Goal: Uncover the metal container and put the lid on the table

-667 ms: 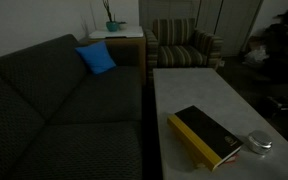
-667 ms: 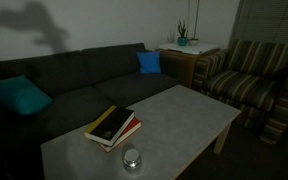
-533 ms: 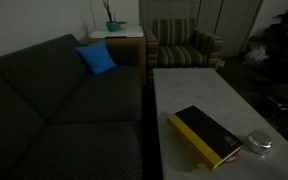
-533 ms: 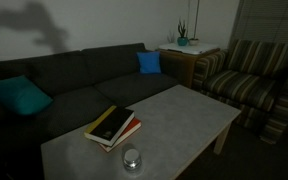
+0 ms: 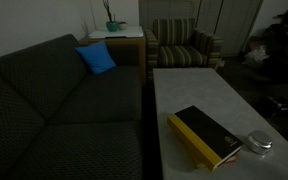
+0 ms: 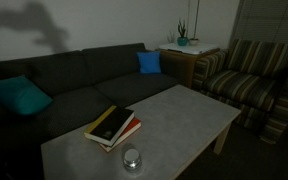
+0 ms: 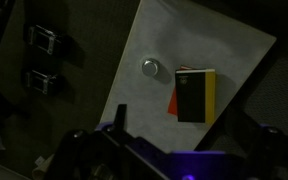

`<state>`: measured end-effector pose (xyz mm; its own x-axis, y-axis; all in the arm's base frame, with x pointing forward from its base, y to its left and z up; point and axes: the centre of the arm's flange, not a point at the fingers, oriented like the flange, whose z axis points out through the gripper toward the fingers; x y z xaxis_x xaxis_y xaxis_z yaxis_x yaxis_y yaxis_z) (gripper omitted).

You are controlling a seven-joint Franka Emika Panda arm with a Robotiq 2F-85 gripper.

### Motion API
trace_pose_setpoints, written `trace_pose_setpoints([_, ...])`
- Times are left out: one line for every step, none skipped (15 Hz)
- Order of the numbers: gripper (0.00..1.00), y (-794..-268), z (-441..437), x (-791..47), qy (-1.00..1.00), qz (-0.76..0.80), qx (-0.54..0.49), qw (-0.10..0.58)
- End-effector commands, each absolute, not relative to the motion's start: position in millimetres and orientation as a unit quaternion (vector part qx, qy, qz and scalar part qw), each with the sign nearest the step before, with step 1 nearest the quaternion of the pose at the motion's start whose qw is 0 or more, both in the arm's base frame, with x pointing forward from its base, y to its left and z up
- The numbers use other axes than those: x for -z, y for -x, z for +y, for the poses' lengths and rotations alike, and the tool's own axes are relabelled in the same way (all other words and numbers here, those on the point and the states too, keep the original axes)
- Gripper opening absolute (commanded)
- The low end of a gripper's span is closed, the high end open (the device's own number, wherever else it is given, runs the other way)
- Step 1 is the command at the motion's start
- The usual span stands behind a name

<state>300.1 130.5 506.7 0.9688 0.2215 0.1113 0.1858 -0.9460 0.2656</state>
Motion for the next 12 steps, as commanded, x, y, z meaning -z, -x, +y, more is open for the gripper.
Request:
trace_pose_setpoints([1.00, -300, 131, -507, -0.984, 0.103, -0.070, 0.128])
trace_pose_setpoints([1.00, -300, 131, -507, -0.984, 0.104, -0.070, 0.128])
trace_pose_setpoints([1.00, -300, 131, -507, -0.984, 0.103, -0.070, 0.128])
trace_pose_setpoints([1.00, -300, 131, -507, -0.984, 0.104, -0.070, 0.128])
trace_pose_setpoints([1.00, -300, 131, -507, -0.984, 0.103, -0.070, 0.128])
trace_pose_setpoints([1.00, -300, 131, -507, -0.984, 0.103, -0.070, 0.128])
trace_pose_setpoints([1.00, -300, 131, -507, -0.984, 0.104, -0.070, 0.128])
trace_pose_setpoints([1.00, -300, 131, -507, -0.984, 0.103, -0.070, 0.128])
trace_pose_setpoints([1.00, -300, 131, -507, -0.984, 0.103, -0.070, 0.128])
trace_pose_setpoints([1.00, -300, 131, -507, -0.984, 0.103, -0.070, 0.128])
trace_pose_setpoints([1.00, -309, 130, -506, -0.983, 0.107, -0.067, 0.135])
trace_pose_setpoints([1.00, -319, 124, -504, -0.981, 0.118, -0.064, 0.137])
